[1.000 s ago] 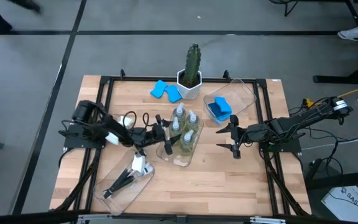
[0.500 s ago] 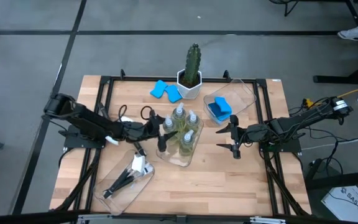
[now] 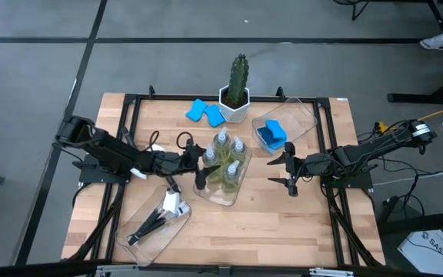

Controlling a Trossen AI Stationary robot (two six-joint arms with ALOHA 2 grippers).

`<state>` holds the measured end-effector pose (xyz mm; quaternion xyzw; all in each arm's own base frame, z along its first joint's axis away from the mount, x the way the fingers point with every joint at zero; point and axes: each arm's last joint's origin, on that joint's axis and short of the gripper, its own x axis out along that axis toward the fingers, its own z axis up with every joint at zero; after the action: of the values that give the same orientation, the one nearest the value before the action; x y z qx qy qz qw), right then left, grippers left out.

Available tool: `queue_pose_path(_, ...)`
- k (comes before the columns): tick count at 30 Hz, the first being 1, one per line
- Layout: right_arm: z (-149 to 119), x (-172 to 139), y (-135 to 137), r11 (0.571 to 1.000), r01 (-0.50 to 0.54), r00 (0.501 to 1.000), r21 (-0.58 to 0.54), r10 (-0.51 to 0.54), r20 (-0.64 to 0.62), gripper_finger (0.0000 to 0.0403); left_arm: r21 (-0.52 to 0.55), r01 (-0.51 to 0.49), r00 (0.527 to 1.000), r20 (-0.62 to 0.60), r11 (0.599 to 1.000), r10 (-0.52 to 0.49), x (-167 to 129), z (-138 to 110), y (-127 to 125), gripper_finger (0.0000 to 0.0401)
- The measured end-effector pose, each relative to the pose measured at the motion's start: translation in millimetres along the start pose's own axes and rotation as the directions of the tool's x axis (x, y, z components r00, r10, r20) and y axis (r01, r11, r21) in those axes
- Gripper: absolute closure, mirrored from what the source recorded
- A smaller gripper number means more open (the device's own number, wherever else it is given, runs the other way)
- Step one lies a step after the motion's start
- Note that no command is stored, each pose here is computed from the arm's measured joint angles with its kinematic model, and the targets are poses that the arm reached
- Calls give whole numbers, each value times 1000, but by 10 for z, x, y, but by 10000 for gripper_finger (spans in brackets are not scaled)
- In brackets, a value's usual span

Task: Pick & Place Kitchen Sink Supplies
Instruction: Put the green soap dispenser into the middle transparent bin

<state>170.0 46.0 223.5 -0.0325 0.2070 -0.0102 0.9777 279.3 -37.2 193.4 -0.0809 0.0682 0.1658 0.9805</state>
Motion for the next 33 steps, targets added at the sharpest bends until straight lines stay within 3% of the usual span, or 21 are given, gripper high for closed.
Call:
queue_pose_path(8, 1, 0, 0, 1000, 0, 1000, 0, 0, 1, 141, -13, 8, 998, 58, 1000, -8, 106, -93, -36, 116)
queue_pose_path(16, 0, 0, 0, 1000, 0, 1000, 0, 0, 0, 141, 85, 7, 997, 75, 996, -13, 105, -83, -38, 115)
queue_pose_path(25, 0, 0, 0, 1000, 0, 1000, 0, 0, 0, 141, 32, -30, 995, 92, 999, 27, 113, -64, -8, 109)
queue_pose_path(33, 0, 0, 0, 1000, 0, 1000, 1, 0, 0, 141, -53, 19, 995, 101, 998, -13, 129, -31, 15, 61)
